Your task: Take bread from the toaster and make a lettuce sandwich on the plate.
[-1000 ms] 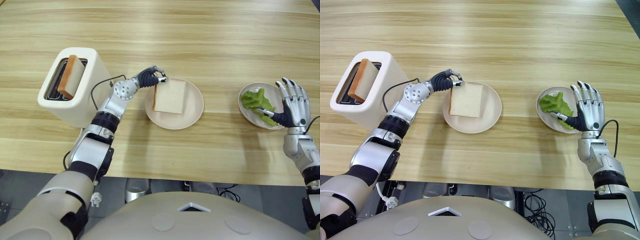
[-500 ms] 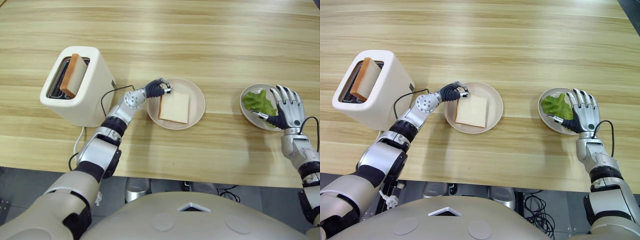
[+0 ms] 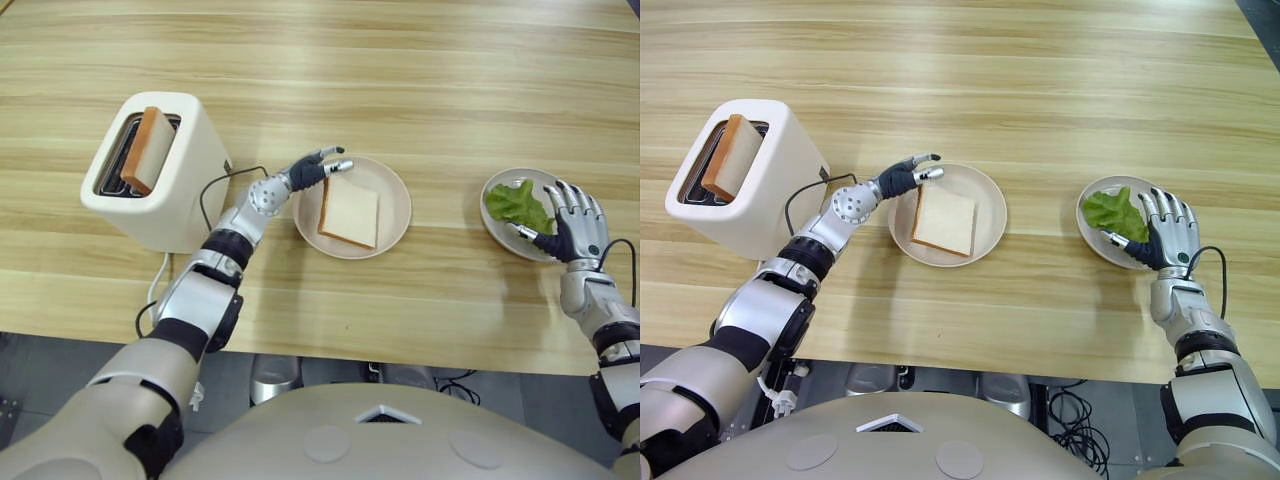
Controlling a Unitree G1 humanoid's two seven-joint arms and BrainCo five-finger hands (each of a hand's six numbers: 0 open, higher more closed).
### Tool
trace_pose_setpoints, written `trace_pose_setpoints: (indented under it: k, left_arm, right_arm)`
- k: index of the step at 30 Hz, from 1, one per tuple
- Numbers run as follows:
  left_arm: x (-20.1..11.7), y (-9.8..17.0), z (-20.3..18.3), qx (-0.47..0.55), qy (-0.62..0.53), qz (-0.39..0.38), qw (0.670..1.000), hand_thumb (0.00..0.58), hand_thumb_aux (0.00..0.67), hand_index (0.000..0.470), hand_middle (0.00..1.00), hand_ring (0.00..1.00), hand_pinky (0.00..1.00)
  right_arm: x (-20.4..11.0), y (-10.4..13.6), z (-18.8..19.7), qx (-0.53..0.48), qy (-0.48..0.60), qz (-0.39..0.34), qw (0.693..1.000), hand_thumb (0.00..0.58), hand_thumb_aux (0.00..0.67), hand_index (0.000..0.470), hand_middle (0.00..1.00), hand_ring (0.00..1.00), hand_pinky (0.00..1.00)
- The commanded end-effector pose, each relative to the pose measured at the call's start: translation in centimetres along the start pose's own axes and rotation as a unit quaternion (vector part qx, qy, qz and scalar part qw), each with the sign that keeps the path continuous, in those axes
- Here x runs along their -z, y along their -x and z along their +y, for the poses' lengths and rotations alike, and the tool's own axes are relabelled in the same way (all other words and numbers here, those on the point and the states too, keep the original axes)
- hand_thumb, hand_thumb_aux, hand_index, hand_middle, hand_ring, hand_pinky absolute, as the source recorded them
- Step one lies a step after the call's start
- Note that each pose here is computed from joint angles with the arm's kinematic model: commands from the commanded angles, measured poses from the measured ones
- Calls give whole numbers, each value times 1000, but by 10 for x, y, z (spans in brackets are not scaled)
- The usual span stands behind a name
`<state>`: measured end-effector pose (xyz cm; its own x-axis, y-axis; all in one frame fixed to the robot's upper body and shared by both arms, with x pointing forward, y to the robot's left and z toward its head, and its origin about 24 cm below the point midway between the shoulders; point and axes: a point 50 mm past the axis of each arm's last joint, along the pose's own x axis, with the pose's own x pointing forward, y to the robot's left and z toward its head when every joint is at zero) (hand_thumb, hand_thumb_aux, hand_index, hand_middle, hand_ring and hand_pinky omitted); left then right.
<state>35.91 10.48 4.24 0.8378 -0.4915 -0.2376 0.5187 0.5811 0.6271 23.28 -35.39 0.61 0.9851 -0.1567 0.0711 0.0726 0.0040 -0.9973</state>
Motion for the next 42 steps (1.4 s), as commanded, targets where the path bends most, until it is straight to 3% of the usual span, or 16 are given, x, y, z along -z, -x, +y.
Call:
trace_pose_setpoints:
  k: [1, 9, 10, 14, 15, 19, 20, 31, 37, 42]
  left_arm:
    - [-2, 1, 12, -17, -8, -4, 1000, 0, 0, 0, 1000, 1000, 1000]
    - [-4, 3, 25, -40, 1, -12, 999, 0, 0, 0, 1000, 1000, 1000]
    - [-4, 4, 26, -43, 2, -13, 999, 0, 0, 0, 1000, 1000, 1000]
    - [-2, 6, 30, -51, 11, -16, 999, 0, 0, 0, 1000, 1000, 1000]
    - [-2, 7, 31, -53, 12, -16, 998, 0, 0, 0, 1000, 1000, 1000]
    - [1, 9, 31, -58, 16, -15, 998, 0, 0, 0, 1000, 1000, 1000]
    - [2, 10, 32, -61, 16, -17, 998, 0, 0, 0, 1000, 1000, 1000]
    - [-25, 36, 68, -166, 19, -112, 980, 0, 0, 0, 1000, 1000, 1000]
    - [-65, 85, 95, -268, -8, -200, 942, 0, 0, 0, 1000, 1000, 1000]
    - [-99, 138, 115, -359, -76, -246, 897, 0, 0, 0, 1000, 1000, 1000]
  right_arm:
    - [-3, 1, 5, -20, -9, 0, 1000, 503, 426, 292, 0, 0, 0]
    - [-2, 2, 8, -29, -24, 11, 999, 526, 465, 319, 0, 0, 0]
    - [-2, 2, 8, -27, -26, 12, 999, 562, 552, 379, 0, 0, 0]
    - [-5, -1, 6, -18, -34, 7, 999, 571, 586, 402, 0, 0, 0]
    - [-6, -2, 5, -14, -37, 5, 999, 580, 665, 456, 0, 0, 0]
    - [-14, -9, -5, 25, -65, -14, 997, 580, 670, 460, 0, 0, 0]
    - [-16, -11, -8, 37, -76, -20, 996, 580, 670, 460, 1000, 1000, 1000]
    - [-62, -36, -57, 164, -170, -136, 962, 580, 670, 460, 1000, 1000, 1000]
    - [-129, -48, -93, 203, -210, -258, 921, 580, 670, 460, 1000, 1000, 1000]
    - [-182, -55, -98, 188, -235, -330, 895, 580, 670, 460, 1000, 1000, 1000]
